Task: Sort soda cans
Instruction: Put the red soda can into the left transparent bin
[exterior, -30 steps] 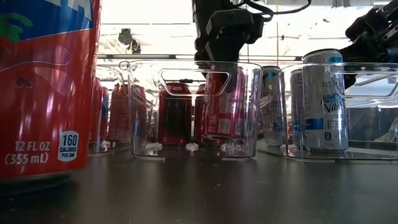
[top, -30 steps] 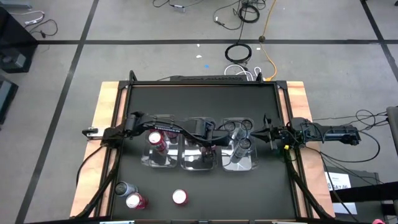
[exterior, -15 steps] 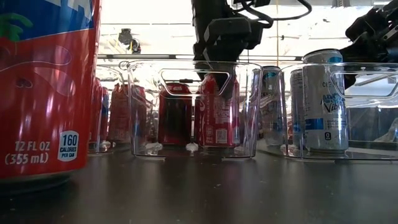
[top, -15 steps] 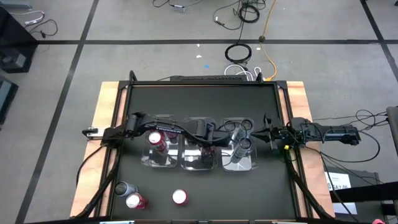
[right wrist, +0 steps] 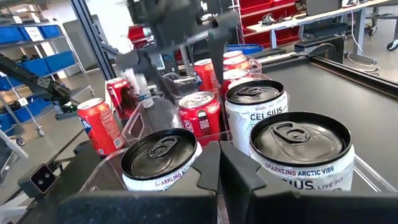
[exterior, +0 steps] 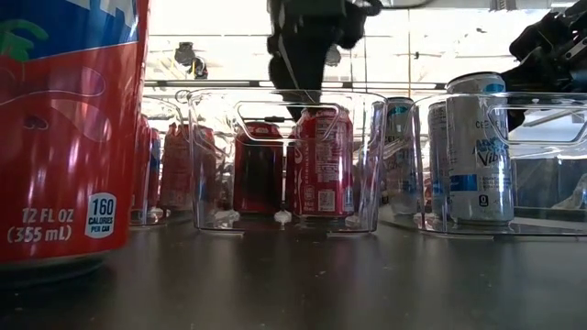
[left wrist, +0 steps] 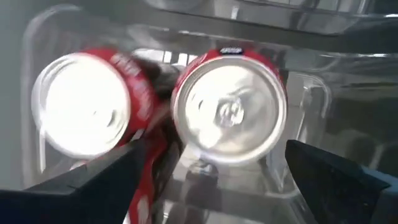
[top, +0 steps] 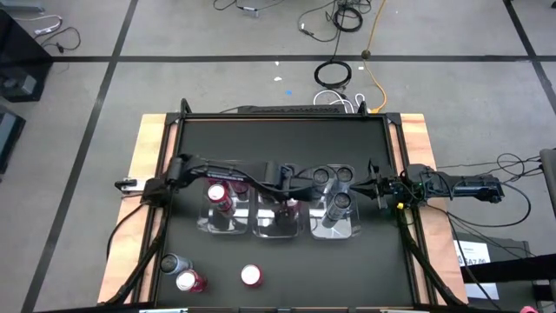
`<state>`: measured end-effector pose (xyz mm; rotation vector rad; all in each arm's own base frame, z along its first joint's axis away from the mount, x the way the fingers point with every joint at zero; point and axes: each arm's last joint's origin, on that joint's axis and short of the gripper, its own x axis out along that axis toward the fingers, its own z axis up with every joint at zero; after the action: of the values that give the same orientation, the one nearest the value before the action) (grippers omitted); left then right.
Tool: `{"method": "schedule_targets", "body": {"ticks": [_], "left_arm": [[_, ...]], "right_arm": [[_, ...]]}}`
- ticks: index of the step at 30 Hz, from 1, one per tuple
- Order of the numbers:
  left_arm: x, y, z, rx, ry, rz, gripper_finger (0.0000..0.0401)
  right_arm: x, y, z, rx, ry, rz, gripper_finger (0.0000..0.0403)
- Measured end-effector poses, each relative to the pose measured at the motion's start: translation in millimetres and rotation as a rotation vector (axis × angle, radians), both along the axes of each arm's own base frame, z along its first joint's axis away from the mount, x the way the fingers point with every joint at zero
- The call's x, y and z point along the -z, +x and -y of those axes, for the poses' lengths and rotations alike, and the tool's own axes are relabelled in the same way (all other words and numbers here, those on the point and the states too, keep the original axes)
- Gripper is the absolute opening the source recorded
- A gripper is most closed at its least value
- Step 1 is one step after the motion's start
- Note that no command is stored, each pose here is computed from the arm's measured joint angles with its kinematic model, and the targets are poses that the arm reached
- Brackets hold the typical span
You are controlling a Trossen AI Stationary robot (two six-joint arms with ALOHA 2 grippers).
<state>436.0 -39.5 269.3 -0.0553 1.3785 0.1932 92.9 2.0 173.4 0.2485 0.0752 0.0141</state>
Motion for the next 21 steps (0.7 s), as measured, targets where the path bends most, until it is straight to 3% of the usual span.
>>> {"method": "schedule_targets", "body": {"ticks": [12, 21], "left_arm": [[-68.0, -51.8, 2.5, -0.272, -0.074, 0.047, 0.0396], [-117.3, -103.0, 58.0, -0.305, -0.147, 0.174, 0.0396]], "right_arm": [[0.0, 0.0, 0.0, 0.000, 0.000, 0.000, 0.0004], [0.0, 0.0, 0.0, 0.000, 0.000, 0.000, 0.0004]]}}
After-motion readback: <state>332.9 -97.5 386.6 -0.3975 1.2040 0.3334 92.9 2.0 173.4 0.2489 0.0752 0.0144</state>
